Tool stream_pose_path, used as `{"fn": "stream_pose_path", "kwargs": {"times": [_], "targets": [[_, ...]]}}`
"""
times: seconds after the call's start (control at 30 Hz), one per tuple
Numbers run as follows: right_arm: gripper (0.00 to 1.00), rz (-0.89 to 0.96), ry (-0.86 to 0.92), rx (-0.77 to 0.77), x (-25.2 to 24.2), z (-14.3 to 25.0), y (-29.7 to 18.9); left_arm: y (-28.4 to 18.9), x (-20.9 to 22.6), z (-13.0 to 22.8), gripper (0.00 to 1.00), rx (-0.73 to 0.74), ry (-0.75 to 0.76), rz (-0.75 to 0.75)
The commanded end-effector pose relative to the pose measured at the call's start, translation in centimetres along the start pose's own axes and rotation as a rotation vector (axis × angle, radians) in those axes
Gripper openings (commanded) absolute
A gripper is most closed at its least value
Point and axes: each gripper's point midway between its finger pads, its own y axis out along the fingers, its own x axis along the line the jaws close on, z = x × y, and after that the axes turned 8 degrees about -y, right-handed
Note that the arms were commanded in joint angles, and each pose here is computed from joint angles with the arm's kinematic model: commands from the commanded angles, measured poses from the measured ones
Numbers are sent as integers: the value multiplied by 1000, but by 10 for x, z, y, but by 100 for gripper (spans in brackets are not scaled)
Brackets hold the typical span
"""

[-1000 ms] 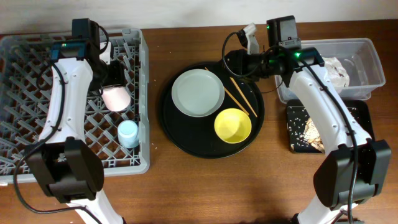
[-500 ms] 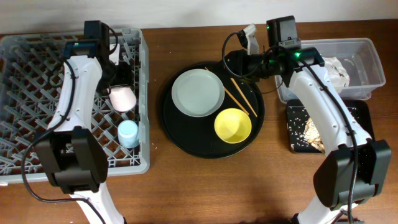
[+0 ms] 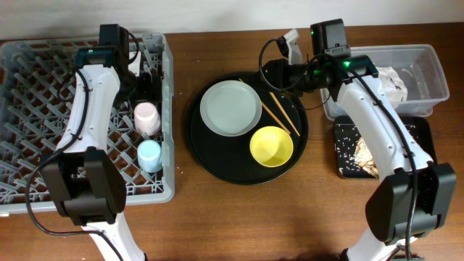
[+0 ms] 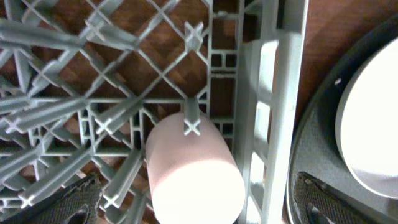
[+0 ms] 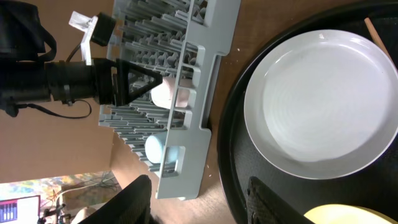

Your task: Sort waste into correct bins and load items into the dishwasher rack

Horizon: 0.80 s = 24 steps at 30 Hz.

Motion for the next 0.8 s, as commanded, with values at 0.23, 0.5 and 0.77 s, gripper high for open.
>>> {"fn": "stream_pose_path", "kwargs": {"times": [0.23, 0.5, 0.77], "targets": [[49, 185, 54, 37, -32, 14, -3, -92, -34, -6, 99, -38, 15, 177], [45, 478, 146, 128, -51, 53, -48, -152, -52, 8, 99, -125, 68, 239], [53, 749, 206, 245, -62, 101, -100, -155, -99, 28, 99, -111, 179, 266]]}}
